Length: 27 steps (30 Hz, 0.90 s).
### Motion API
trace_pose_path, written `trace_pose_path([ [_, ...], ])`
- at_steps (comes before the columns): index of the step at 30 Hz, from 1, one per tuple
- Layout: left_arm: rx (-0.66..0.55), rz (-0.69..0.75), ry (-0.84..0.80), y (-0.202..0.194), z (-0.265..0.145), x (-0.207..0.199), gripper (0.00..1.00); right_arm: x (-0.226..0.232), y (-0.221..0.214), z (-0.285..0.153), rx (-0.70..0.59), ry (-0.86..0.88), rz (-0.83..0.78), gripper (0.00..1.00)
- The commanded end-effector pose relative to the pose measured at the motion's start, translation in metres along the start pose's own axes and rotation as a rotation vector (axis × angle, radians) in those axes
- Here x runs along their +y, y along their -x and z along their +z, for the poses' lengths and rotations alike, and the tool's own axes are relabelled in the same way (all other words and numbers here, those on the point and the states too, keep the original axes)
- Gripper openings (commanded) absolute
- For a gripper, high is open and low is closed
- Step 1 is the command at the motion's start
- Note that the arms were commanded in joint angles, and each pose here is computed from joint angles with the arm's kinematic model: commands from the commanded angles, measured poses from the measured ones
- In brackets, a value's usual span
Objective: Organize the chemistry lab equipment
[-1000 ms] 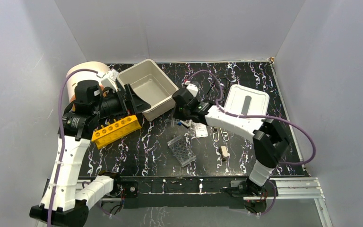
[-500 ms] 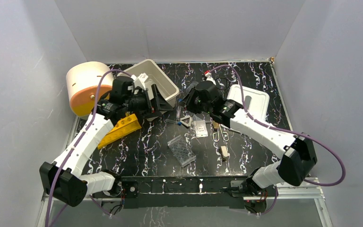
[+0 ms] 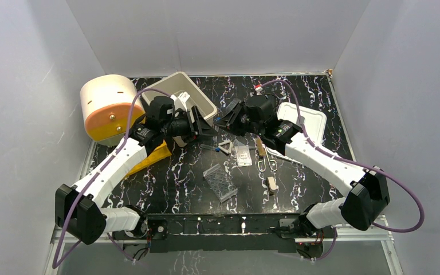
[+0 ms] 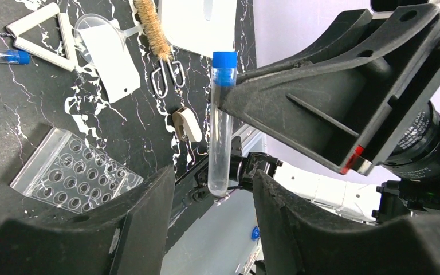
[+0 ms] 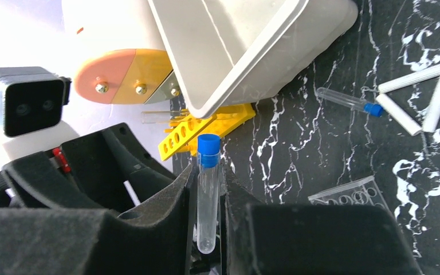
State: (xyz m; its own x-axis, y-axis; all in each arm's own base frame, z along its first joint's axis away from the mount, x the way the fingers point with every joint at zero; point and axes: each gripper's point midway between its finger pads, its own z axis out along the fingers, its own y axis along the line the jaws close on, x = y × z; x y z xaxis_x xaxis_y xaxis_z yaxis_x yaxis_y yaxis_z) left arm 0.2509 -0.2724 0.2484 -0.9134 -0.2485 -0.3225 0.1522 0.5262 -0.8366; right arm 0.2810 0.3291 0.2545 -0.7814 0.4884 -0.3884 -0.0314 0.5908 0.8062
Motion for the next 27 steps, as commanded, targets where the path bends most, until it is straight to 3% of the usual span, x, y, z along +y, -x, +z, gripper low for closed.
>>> trace_pose_path([
  [1,0.017,-0.007,-0.038,-0.006,0.004,-0.006,0.48,0.025,0.003,-0.011,0.014,0.109,0.038,0.26],
  [11,0.040,-0.001,-0.064,-0.013,0.010,-0.003,0.26,0.011,-0.008,-0.010,0.089,0.118,0.083,0.26],
  [16,0.092,0.050,-0.120,-0.021,0.010,-0.008,0.13,0.006,-0.011,-0.010,0.112,0.114,0.091,0.31],
  [21,0.110,0.050,-0.110,-0.024,0.013,-0.004,0.16,0.003,-0.013,-0.009,0.126,0.115,0.106,0.32],
  [27,0.104,0.072,-0.105,-0.024,0.013,-0.001,0.00,0.001,-0.011,-0.009,0.133,0.117,0.103,0.35],
])
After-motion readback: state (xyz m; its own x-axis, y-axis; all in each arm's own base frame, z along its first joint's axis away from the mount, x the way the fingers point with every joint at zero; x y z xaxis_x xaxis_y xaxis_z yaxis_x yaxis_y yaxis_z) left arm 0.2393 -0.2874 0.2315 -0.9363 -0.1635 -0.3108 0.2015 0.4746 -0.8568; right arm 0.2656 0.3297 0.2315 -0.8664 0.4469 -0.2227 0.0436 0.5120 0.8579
